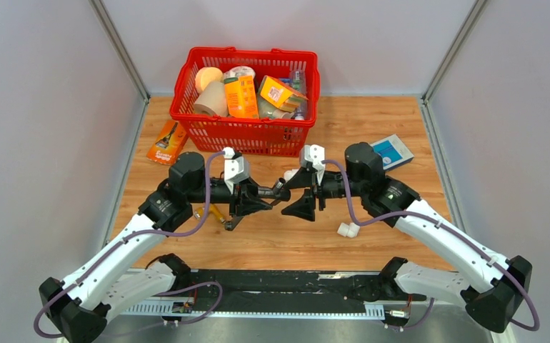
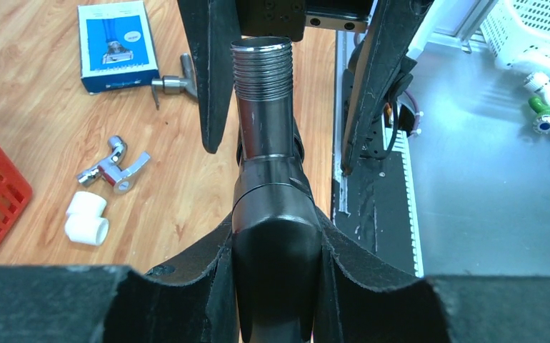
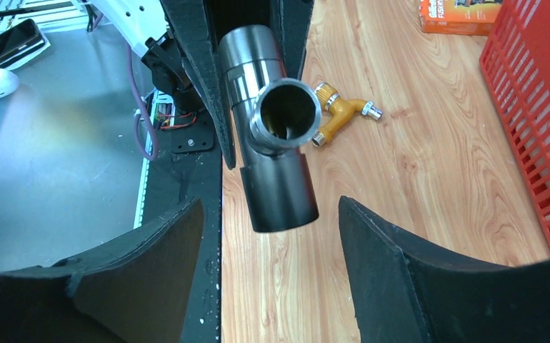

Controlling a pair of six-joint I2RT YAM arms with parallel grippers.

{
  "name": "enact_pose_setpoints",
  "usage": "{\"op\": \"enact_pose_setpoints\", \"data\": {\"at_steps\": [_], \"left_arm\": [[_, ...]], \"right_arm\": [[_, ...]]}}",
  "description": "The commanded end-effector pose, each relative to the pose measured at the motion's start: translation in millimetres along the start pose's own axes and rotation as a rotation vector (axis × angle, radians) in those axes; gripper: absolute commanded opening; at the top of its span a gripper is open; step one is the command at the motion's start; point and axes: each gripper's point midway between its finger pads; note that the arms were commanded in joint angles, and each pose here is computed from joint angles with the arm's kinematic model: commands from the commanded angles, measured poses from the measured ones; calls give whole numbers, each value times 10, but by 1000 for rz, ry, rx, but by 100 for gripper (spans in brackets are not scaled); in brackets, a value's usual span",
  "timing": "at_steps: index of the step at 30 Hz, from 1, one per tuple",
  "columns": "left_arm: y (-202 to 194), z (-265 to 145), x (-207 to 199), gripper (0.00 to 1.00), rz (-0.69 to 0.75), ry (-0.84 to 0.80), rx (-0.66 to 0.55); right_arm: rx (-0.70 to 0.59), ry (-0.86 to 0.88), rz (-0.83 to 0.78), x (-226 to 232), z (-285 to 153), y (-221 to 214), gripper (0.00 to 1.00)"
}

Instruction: Install the water faucets

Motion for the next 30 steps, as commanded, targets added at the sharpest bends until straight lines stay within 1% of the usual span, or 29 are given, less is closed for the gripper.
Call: {"op": "enact_pose_setpoints", "data": {"at_steps": [1,5,7,8,10,11,12,13,14,15,16,18,20,23,26,30], "left_arm": [[333,16,-107,0,70,-58,-89],[362,27,-132,0,72,-80,-89],[367,30,-148,0,68,-91,-89],[364,30,-154,0,66,-94,-88],[371,23,-167,0,64,-96,-91],[388,19,-172,0,63,-95,-96],[398,19,-165,0,56,-89,-100],[422,14,-157,5,57,-79,-108],[434,9,-162,18,46,-76,-112],[462,7,-149,25,42,-65,-119],[482,4,-155,40,25,-62,-126],[526,-3,-163,51,9,-57,-142],[549,-8,-159,57,-13,-47,-157],[601,1,-144,62,-23,-41,-190],[560,33,-112,62,-50,-40,-182],[489,72,38,62,-93,24,-169]], "right_arm": [[-86,59,-65,27,61,228,71],[-80,75,-50,11,113,195,66],[-77,80,-39,3,135,188,60],[-77,84,-34,3,143,186,54],[-70,88,-23,-4,163,164,36],[-68,89,-19,-7,169,155,22],[-65,88,-16,-8,175,141,10],[-64,80,-16,-24,175,135,1],[-61,73,-13,-33,174,125,0],[-60,67,-14,-40,171,118,0],[-57,64,-12,-39,169,93,0],[-57,56,-14,-41,157,92,0],[-59,51,-13,-37,145,92,0],[-65,47,-16,-34,132,122,0],[-68,39,-19,-44,125,138,0],[-78,23,-29,-60,108,179,0]]}}
Point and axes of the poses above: each gripper's point midway between its finger pads, its own z axis out along the fingers, its own x axis along the line the jaws close on, y = z × x, and after that the axes turned 6 degrees about -z, right-handed
